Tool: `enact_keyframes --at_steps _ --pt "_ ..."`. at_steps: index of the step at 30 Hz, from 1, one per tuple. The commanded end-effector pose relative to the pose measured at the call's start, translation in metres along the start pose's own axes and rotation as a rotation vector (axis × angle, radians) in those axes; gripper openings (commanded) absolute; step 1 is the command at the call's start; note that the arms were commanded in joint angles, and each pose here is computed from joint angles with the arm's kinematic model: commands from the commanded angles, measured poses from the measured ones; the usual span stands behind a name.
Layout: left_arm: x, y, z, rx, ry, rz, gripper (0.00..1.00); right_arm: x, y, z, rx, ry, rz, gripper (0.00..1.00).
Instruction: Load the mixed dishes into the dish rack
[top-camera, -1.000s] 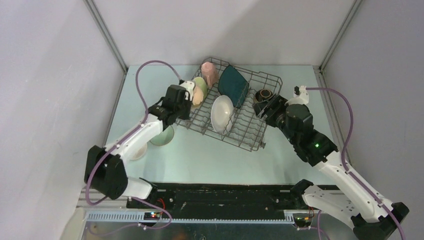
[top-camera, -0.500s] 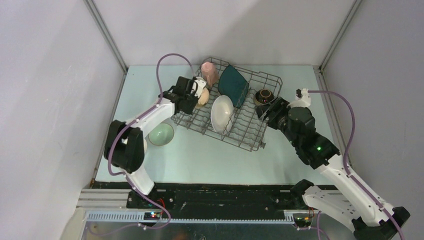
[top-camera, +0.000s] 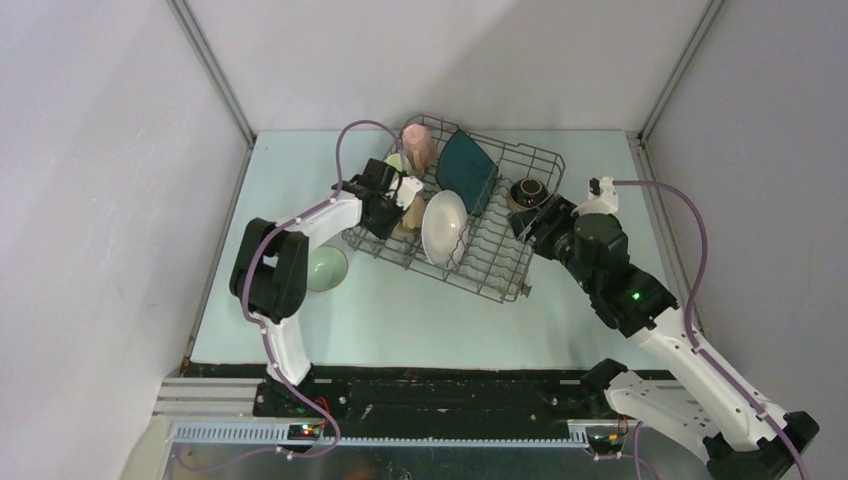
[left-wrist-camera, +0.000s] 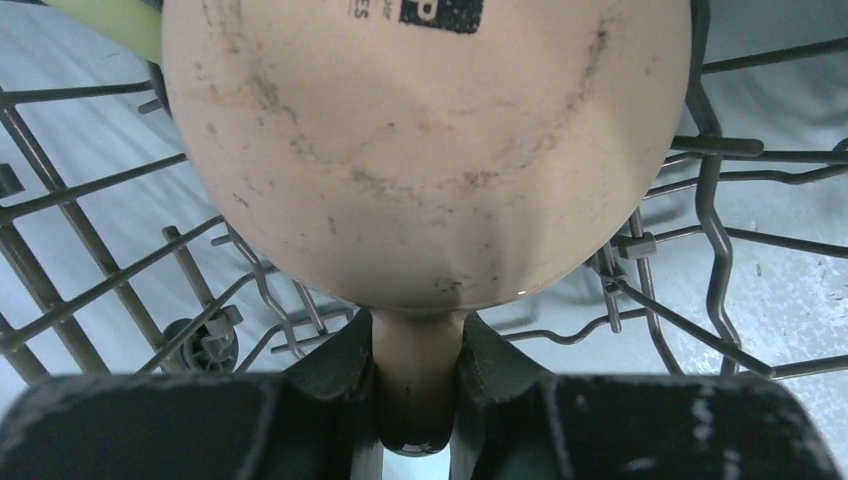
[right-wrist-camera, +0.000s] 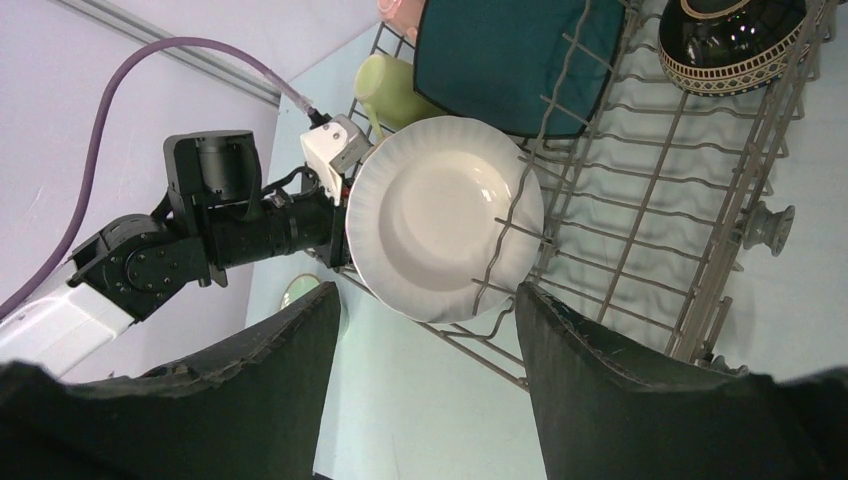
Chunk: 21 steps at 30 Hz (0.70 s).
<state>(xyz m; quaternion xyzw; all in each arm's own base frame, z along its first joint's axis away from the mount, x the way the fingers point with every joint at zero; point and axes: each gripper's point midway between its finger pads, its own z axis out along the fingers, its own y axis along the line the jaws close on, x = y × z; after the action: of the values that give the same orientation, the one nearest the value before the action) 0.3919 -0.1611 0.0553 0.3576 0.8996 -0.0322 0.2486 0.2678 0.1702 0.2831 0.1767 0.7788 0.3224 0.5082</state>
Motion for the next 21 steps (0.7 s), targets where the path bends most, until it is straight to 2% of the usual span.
enact_keyframes --at_steps 1,2,4,8,10,11,15,18,21 --pt "-0.030 0.025 -0.008 -0.073 -0.079 0.015 0.03 -0.004 0.003 0.002 -0.007 -0.014 0.015 0.67" --pt "-0.026 0.031 -0.008 -0.109 -0.059 0.003 0.14 -0.003 0.002 0.002 -0.004 -0.013 0.014 0.67" --pt "-0.021 0.036 -0.009 -0.143 -0.037 -0.029 0.28 -0.003 0.002 0.002 0.000 -0.013 0.013 0.67" --pt "-0.019 0.036 -0.018 -0.163 -0.061 -0.058 0.45 -0.003 0.002 0.003 -0.007 -0.016 0.014 0.68" --pt "-0.020 0.037 -0.025 -0.180 -0.078 -0.075 0.57 -0.003 0.002 0.003 -0.007 -0.015 0.014 0.68" --pt "-0.017 0.039 -0.026 -0.192 -0.074 -0.087 0.67 -0.003 0.001 0.003 -0.005 -0.015 0.014 0.68" --pt "-0.017 0.040 -0.040 -0.218 -0.089 -0.105 0.75 -0.002 0.000 0.003 -0.002 -0.012 0.015 0.68" --pt "-0.016 0.039 -0.052 -0.222 -0.102 -0.130 0.77 -0.002 0.000 0.002 0.000 -0.013 0.014 0.68" --pt "-0.023 0.037 -0.074 -0.242 -0.187 -0.206 0.77 -0.002 -0.001 0.002 -0.002 -0.010 -0.013 0.69"
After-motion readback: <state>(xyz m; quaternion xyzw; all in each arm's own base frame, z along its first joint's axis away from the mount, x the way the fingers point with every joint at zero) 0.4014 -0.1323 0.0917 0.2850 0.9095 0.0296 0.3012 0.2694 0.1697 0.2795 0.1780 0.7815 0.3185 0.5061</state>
